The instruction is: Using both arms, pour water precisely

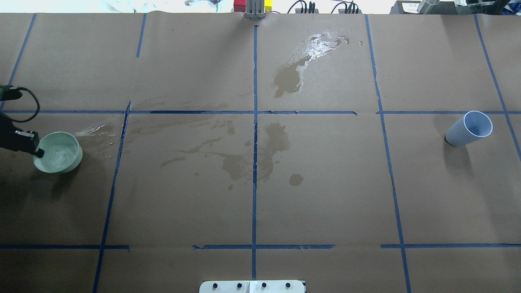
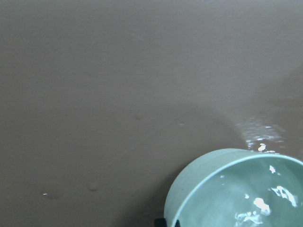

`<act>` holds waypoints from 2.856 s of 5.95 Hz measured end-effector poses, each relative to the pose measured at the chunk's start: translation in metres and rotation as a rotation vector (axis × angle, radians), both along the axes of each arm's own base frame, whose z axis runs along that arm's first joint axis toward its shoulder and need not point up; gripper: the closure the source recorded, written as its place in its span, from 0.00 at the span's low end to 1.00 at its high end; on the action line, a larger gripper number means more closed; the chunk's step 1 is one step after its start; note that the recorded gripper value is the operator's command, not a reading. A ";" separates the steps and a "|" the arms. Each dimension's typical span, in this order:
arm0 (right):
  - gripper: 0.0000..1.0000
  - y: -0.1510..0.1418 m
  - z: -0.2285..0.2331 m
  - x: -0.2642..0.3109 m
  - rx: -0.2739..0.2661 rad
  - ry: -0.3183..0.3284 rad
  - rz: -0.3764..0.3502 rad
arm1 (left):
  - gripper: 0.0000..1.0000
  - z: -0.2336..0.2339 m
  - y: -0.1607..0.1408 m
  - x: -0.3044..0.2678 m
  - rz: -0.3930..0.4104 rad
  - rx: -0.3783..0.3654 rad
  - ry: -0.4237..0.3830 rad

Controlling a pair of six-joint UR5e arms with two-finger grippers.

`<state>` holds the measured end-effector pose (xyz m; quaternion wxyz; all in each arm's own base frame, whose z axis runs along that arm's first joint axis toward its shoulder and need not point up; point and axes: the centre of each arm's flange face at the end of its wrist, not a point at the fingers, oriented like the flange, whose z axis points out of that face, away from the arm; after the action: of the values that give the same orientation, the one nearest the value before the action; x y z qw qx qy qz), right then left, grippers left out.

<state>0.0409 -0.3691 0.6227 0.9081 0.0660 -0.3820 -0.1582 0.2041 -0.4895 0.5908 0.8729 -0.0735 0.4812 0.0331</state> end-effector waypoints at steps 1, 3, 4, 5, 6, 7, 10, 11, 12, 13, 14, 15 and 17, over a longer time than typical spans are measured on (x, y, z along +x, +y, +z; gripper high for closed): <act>0.00 0.000 0.000 0.000 0.000 0.000 0.000 | 1.00 -0.027 -0.010 0.008 -0.013 -0.012 0.036; 0.00 0.000 0.000 0.000 -0.001 0.000 0.001 | 1.00 -0.098 -0.018 0.049 -0.005 -0.005 0.090; 0.00 0.000 0.000 0.000 -0.002 0.000 0.001 | 1.00 -0.141 -0.016 0.087 0.010 -0.017 0.112; 0.00 0.000 0.000 0.000 -0.003 0.000 0.002 | 1.00 -0.183 -0.013 0.129 0.020 -0.031 0.129; 0.00 0.000 0.000 0.000 -0.004 0.000 0.002 | 1.00 -0.223 -0.004 0.174 0.025 -0.036 0.133; 0.00 0.000 0.000 0.000 -0.004 0.000 0.002 | 1.00 -0.259 0.013 0.227 0.025 -0.034 0.126; 0.00 0.000 0.000 -0.001 -0.005 -0.002 0.002 | 1.00 -0.328 0.039 0.336 -0.015 -0.010 0.102; 0.00 0.000 0.000 -0.001 -0.005 -0.005 0.002 | 1.00 -0.338 0.041 0.353 -0.025 0.001 0.095; 0.00 0.000 -0.001 -0.001 -0.006 -0.009 0.001 | 1.00 -0.341 0.042 0.360 -0.028 0.007 0.092; 0.00 0.000 -0.001 -0.002 -0.007 -0.015 0.001 | 1.00 -0.345 0.040 0.366 -0.029 0.009 0.090; 0.00 0.001 -0.001 -0.002 -0.008 -0.020 0.001 | 1.00 -0.349 0.037 0.371 -0.031 0.011 0.088; 0.00 0.001 -0.001 -0.002 -0.009 -0.022 0.000 | 0.98 -0.351 0.034 0.374 -0.038 0.018 0.085; 0.00 0.001 -0.001 -0.003 -0.010 -0.024 -0.002 | 0.94 -0.352 0.031 0.375 -0.055 0.031 0.079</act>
<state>0.0376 -0.3682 0.6217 0.9036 0.0631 -0.3937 -0.1566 0.5793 -0.4584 0.2392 0.8548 -0.0452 0.5166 0.0194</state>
